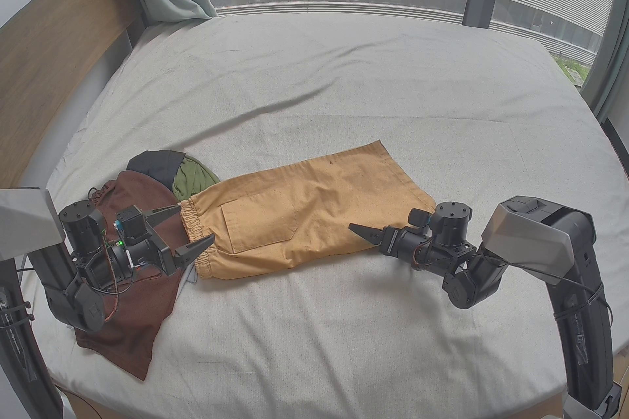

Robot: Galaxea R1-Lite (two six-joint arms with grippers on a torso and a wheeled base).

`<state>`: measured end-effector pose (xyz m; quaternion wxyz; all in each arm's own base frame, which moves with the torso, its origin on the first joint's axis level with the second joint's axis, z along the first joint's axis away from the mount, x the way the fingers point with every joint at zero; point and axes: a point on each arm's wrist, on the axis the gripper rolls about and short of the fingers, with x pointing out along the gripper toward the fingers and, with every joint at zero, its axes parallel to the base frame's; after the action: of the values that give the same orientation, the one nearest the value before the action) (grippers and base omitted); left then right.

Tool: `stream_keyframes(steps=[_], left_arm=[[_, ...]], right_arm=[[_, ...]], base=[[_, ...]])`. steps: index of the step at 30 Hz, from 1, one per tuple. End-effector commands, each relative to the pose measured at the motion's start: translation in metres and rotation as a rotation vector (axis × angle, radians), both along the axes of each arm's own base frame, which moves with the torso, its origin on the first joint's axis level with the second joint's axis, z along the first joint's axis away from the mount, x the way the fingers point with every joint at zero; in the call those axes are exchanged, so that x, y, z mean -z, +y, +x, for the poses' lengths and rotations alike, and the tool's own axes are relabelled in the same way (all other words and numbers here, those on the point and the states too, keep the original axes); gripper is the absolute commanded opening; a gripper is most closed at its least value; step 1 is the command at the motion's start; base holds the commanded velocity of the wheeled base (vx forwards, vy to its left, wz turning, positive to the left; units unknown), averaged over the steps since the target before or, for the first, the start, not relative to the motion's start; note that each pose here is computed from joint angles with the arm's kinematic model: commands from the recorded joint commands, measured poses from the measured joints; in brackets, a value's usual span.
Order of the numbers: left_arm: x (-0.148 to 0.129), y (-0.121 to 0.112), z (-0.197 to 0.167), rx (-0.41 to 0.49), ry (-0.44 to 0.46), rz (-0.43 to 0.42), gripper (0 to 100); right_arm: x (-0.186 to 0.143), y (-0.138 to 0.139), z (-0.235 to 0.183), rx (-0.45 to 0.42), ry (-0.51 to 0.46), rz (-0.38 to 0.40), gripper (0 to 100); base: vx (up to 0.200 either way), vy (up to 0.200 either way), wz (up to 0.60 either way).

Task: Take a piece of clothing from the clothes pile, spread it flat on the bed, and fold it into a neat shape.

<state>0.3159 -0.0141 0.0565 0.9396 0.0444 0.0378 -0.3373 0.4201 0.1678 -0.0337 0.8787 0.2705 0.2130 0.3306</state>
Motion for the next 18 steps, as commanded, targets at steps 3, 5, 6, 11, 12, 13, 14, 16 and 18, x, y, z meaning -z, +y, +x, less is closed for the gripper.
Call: stream_keyframes(steps=[3,5,6,11,12,13,14,16,18], left_arm=[[0.0006,-0.0001,0.0,0.001,0.001,0.0,100],[0.0004,-0.0006,0.0,0.002,0.0,0.0,100],[0.0004,-0.0006,0.0,0.002,0.0,0.0,100],[0.0004,-0.0006,0.0,0.002,0.0,0.0,100],[0.0004,-0.0006,0.0,0.001,0.0,0.0,100],[0.0004,-0.0006,0.0,0.002,0.0,0.0,100],[0.001,-0.0006,0.0,0.002,0.003,0.0,100],[0.0009,-0.0006,0.0,0.002,0.001,0.0,100],[0.0031,-0.0006,0.0001,0.002,0.009,0.0,100]], right_arm=[[0.0114,0.0028,0.0005,-0.005,0.021,-0.003,100],[0.0108,0.0036,0.0008,-0.006,0.022,0.001,100],[0.0108,0.0036,0.0008,-0.006,0.022,0.001,100],[0.0135,0.0092,0.0029,0.008,0.017,0.002,0],[0.014,0.0098,0.0026,0.007,0.018,0.003,0],[0.0143,0.0097,0.0023,0.007,0.02,0.002,0],[0.0143,0.0091,0.0026,0.009,0.02,0.002,0],[0.0143,0.009,0.0024,0.01,0.019,0.004,0],[0.0155,0.0087,0.0019,0.011,0.023,0.003,0]], base=[[0.0,0.0,0.0],[0.0,0.0,0.0],[0.0,0.0,0.0],[0.0,0.0,0.0],[0.0,0.0,0.0],[0.0,0.0,0.0],[0.0,0.0,0.0],[0.0,0.0,0.0],[0.0,0.0,0.0]])
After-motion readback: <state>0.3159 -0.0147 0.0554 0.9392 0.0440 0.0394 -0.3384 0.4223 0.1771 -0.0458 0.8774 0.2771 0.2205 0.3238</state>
